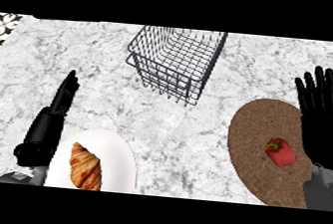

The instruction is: Pick the bell pepper from the placemat and place it in the basket

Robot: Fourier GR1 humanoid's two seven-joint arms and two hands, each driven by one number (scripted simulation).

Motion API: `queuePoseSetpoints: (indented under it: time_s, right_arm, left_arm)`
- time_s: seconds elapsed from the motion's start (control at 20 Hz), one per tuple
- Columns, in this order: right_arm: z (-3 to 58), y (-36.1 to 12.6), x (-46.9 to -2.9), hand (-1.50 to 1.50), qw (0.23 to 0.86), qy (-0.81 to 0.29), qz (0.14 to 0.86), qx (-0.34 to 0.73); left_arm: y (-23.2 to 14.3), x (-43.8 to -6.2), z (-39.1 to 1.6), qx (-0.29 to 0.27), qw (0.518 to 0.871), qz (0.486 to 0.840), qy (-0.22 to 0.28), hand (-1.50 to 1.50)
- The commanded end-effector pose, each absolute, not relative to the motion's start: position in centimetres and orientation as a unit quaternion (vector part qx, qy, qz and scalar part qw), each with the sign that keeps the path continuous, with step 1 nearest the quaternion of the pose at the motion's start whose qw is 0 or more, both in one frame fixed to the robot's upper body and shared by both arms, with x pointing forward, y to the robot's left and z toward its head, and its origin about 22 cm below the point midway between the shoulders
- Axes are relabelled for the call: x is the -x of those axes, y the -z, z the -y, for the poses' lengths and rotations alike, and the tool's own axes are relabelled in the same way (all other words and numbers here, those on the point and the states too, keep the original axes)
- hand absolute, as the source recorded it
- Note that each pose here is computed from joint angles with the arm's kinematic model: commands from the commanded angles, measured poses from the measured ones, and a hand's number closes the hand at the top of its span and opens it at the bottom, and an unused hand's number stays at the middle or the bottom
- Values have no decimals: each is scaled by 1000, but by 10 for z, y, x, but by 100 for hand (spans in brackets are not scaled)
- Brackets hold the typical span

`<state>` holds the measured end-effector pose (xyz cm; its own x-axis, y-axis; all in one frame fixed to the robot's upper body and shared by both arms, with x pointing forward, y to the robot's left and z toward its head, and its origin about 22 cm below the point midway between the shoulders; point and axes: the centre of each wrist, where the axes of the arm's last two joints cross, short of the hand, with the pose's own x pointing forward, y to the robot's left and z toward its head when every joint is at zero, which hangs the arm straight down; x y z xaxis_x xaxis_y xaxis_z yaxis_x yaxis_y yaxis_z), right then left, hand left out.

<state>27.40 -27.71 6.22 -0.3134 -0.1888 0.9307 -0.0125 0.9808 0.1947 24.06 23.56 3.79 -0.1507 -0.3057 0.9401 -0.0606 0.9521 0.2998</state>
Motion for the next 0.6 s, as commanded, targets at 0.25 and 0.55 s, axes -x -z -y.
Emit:
queuePoseSetpoints:
  time_s: [0.25,0.55]
  right_arm:
    - [205,-122,-263,150,397,-296,775,-394]
    - [198,-75,-185,-150,383,-256,701,-545]
  left_arm:
    - [-65,-260,-258,-145,608,764,158,0]
    - [-69,-261,-292,-163,631,744,146,0]
